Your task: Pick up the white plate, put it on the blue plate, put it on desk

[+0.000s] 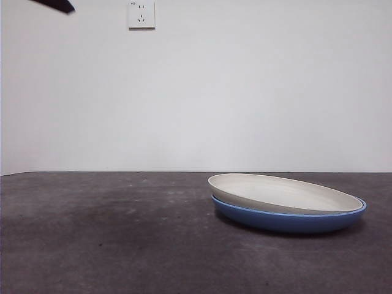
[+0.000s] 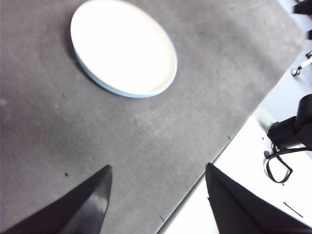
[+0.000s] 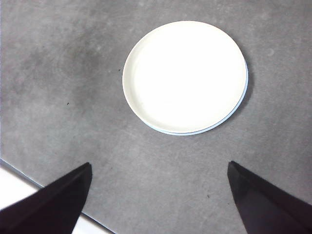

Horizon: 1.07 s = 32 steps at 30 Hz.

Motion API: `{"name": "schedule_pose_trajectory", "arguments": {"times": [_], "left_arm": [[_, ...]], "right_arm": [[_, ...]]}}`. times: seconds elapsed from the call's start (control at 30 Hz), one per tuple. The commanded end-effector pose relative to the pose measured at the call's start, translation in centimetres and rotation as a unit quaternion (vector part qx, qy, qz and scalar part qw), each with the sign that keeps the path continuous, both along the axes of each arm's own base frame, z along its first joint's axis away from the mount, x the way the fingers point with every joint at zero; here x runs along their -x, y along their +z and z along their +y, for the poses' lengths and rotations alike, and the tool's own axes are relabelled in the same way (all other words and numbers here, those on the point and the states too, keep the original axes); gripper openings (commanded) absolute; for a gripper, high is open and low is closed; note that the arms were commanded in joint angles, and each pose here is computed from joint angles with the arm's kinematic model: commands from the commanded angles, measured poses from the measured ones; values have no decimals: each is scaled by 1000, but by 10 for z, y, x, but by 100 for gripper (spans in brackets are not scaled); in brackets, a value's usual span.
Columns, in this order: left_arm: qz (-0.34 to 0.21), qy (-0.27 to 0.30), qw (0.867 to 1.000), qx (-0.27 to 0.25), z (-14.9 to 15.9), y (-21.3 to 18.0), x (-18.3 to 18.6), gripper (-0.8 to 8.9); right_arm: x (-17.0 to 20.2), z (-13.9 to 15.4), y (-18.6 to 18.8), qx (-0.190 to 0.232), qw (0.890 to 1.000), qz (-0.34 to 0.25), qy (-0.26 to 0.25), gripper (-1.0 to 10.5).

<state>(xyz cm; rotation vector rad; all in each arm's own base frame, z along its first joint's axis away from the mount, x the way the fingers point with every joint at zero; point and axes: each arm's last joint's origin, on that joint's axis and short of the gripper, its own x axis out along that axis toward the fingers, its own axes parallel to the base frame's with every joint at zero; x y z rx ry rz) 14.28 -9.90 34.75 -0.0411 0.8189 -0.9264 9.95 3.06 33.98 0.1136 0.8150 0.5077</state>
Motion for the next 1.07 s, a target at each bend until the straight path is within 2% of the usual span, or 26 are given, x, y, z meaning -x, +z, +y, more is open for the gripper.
{"name": "schedule_pose_trajectory", "arguments": {"times": [0.03, 0.27, 0.47, 0.77, 1.07], "left_arm": [[-23, -11, 1000, 7, 1, 6, 4, 312], [-30, -12, 999, 11, 3, 8, 8, 312], [-31, -12, 999, 11, 3, 8, 7, 312], [-31, -12, 999, 11, 3, 8, 7, 312], [-31, -13, 999, 10, 3, 8, 7, 312]], "right_arm": [[-2, 1, 5, -6, 1000, -1, -5, 447], [-7, 1, 3, -8, 1000, 15, -22, 446], [-25, 2, -2, 29, 997, 28, -62, 446], [-79, 12, -22, 45, 995, 62, -60, 445], [-144, 15, -70, 65, 987, 129, -70, 423]]}}
